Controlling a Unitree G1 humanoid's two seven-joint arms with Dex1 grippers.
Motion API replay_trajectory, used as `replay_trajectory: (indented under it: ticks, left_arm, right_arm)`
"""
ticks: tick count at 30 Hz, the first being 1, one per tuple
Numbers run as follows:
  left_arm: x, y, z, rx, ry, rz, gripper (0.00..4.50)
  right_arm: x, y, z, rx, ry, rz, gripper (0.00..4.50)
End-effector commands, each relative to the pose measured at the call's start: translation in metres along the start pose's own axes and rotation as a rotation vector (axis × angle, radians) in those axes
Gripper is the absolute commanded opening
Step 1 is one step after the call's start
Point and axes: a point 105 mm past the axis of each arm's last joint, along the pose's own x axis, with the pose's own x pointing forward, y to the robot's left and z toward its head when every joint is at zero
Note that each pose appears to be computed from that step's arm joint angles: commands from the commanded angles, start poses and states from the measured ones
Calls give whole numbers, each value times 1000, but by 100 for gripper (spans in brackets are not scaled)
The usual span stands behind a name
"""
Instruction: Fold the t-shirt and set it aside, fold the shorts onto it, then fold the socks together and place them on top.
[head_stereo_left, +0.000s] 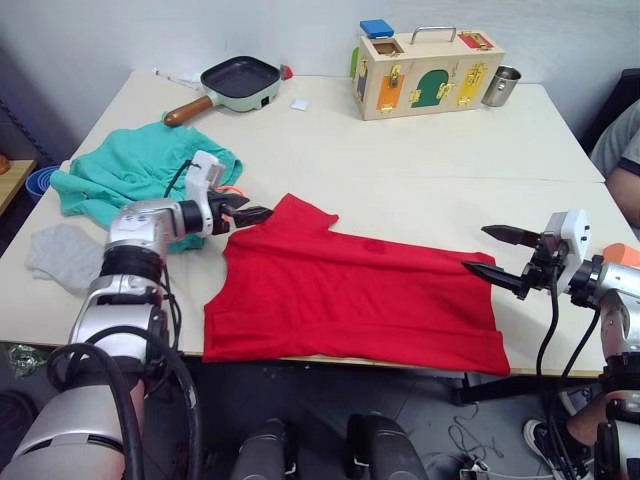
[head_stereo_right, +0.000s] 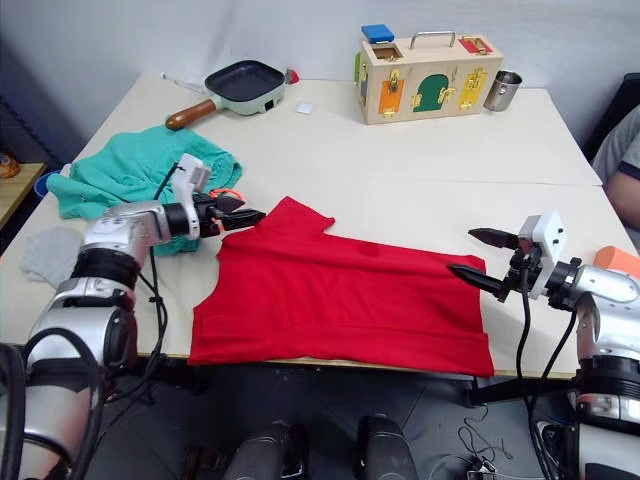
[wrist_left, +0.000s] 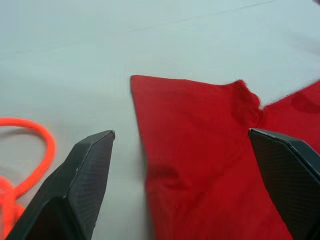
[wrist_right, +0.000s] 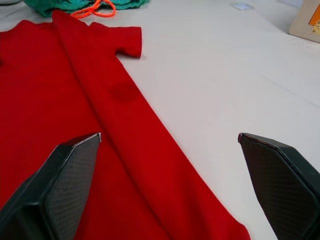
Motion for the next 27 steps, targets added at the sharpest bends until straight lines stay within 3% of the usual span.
replay_trajectory:
  ticks: [1,8,11,24,27]
  left_arm:
    - [9,2,9,42,-12,60,447]
    - [31,-3,-14,75,83,123,447]
    - [30,1,-21,88,111,157,391]
    - [24,3,-28,96,85,124,2]
    - [21,4,-23,112,44,109,2]
  right_arm:
    - [5,5,13,-30,-48,2,450]
    - [7,17,17,-32,-69,14,450]
    - [5,18,18,-32,-74,5,450]
    - [2,21,14,-15,-76,-14,450]
    - [2,20,13,-13,-77,-16,450]
